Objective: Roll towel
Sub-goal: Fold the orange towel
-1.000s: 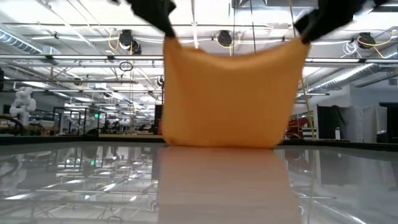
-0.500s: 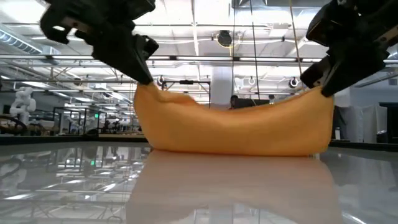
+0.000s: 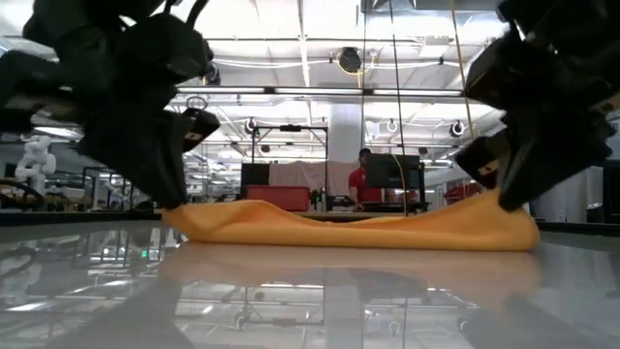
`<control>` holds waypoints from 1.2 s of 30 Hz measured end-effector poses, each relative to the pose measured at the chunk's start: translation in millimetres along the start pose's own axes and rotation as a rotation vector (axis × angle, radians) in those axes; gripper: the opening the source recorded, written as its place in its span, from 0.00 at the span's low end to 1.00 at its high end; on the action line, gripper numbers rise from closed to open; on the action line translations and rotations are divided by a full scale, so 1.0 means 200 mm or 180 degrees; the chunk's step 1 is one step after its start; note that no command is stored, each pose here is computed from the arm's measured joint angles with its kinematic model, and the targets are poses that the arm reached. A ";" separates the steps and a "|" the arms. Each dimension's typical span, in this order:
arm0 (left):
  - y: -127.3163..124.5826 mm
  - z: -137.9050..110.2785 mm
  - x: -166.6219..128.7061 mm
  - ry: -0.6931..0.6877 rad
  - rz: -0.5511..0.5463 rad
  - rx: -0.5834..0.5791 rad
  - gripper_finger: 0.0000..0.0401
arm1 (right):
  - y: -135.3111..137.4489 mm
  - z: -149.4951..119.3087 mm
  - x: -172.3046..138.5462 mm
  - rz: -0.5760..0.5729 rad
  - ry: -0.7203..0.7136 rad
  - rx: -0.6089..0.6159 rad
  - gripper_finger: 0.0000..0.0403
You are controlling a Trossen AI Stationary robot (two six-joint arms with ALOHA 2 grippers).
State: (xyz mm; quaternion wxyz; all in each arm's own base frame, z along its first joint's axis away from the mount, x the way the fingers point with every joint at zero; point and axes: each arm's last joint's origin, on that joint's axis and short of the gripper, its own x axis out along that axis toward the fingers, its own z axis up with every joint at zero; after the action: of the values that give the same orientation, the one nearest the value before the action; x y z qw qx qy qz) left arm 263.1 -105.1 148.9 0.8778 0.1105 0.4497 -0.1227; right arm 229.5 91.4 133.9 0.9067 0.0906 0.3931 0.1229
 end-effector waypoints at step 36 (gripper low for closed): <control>-0.11 -0.02 0.17 -0.0019 0.0308 -0.0107 0.28 | 0.13 0.02 0.05 0.0225 -0.0050 -0.0211 0.00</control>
State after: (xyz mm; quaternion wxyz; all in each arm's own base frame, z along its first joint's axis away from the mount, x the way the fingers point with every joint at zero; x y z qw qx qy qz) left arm 272.2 -129.5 116.4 0.8858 0.1169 0.4432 -0.0729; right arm 235.1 119.4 136.8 0.9074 0.0753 0.3782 0.1672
